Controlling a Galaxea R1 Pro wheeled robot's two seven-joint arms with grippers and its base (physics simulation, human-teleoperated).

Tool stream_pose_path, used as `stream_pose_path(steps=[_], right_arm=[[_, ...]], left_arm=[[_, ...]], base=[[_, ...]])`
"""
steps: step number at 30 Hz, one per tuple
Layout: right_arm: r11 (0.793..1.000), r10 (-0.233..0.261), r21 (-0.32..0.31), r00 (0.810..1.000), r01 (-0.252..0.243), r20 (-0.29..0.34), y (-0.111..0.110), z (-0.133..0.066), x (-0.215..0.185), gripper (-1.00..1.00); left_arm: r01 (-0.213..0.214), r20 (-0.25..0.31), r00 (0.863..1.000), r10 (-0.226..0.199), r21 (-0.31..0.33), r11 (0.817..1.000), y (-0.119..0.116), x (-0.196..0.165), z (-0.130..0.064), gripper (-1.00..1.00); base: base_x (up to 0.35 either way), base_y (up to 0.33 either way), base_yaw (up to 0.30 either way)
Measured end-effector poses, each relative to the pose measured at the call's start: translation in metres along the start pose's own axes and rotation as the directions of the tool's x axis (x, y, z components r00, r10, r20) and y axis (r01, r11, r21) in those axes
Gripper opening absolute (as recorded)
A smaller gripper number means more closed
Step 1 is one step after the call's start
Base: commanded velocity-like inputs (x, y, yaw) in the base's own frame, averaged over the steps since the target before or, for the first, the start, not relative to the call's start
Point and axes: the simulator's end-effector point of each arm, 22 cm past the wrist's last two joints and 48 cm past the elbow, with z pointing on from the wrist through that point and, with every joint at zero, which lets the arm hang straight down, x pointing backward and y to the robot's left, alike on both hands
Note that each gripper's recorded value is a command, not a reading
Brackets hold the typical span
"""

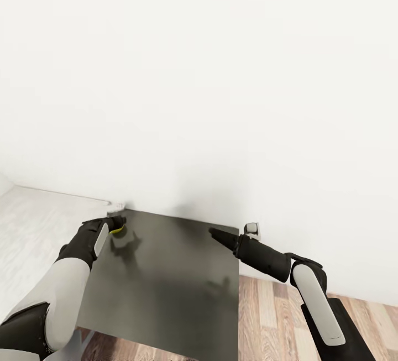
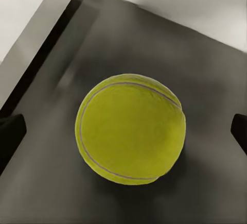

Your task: Put all the toys in the child's room - the three board games (two on the bed and one on the table), the two jigsaw puzzles on the table, and the tennis ball on the table - inside the toy box on the table in the child's room.

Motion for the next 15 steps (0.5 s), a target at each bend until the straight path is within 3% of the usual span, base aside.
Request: stream_pose_path(steps=[15], right_arm=[[1.000,0.021,0.008,1.000,-0.021,-0.003,-0.010,0.001,0.003,1.00]], left_arm=[[-0.005,-0.021,1.000,0.005,-0.004,1.000,0.000,0.012,0.009,1.00]], base=[[0.012,0.000,0.000]])
